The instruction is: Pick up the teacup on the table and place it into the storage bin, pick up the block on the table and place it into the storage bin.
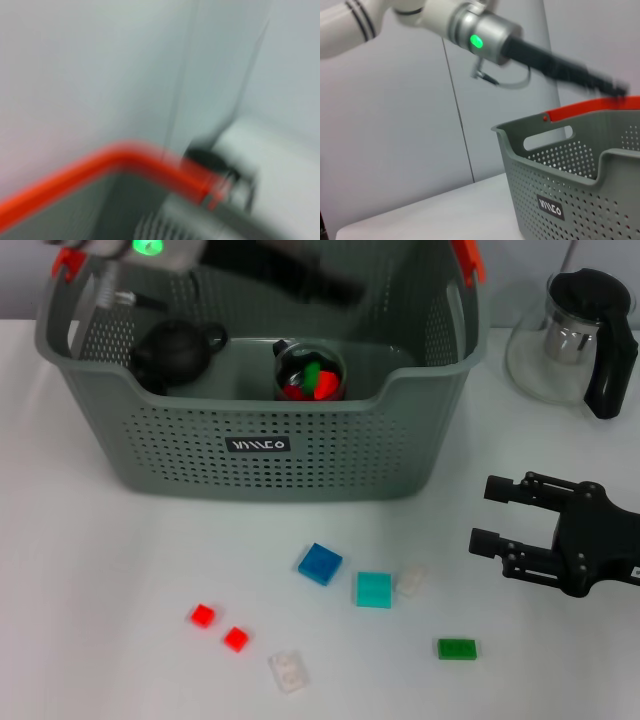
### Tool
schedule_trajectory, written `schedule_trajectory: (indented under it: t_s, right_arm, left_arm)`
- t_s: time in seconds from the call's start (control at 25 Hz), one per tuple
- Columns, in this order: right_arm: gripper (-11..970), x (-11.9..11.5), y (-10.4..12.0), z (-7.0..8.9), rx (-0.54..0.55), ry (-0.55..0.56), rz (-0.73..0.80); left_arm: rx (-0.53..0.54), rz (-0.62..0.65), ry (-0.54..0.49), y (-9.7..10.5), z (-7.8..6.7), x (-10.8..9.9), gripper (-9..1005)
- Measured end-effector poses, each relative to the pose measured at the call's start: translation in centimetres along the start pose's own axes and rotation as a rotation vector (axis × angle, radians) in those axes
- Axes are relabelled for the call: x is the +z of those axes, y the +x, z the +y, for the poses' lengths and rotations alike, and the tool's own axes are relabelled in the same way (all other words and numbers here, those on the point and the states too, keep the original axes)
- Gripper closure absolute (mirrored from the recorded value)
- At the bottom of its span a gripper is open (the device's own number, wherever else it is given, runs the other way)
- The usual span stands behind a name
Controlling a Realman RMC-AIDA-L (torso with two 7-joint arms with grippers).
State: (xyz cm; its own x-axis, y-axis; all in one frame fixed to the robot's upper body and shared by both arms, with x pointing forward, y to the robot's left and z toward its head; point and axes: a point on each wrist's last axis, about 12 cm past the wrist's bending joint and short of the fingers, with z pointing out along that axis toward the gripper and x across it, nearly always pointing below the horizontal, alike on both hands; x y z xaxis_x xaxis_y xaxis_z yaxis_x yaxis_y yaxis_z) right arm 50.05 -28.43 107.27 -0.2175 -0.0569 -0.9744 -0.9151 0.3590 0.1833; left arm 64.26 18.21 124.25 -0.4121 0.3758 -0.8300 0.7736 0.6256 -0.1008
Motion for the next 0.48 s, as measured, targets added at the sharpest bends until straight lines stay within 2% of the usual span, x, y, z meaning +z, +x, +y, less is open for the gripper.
schedule_trajectory:
  t_s: [0.08, 0.16, 0.24, 0.36, 0.48]
  right_arm:
    - [224, -0.1, 0.0, 0.0, 0.001, 0.001, 0.000]
    - [225, -0.1, 0.0, 0.1, 0.002, 0.003, -0.003]
    - [225, -0.1, 0.0, 0.1, 0.002, 0.003, -0.005]
    - [225, 0.0, 0.0, 0.0, 0.000, 0.002, -0.004]
    - [225, 0.1, -0.1, 0.0, 0.003, -0.001, -0.002]
  left_arm:
    - [-0.024, -0.176, 0.083, 0.9, 0.0, -2.5, 348]
    - [-0.054, -0.378, 0.189, 2.9, 0.1, -5.3, 313]
    - [-0.079, -0.565, 0.290, 5.6, 0.3, -7.8, 278]
    - [-0.107, -0.755, 0.407, 9.2, 0.3, -9.5, 283]
    - [-0.113, -0.796, 0.442, 12.1, -0.1, -9.8, 288]
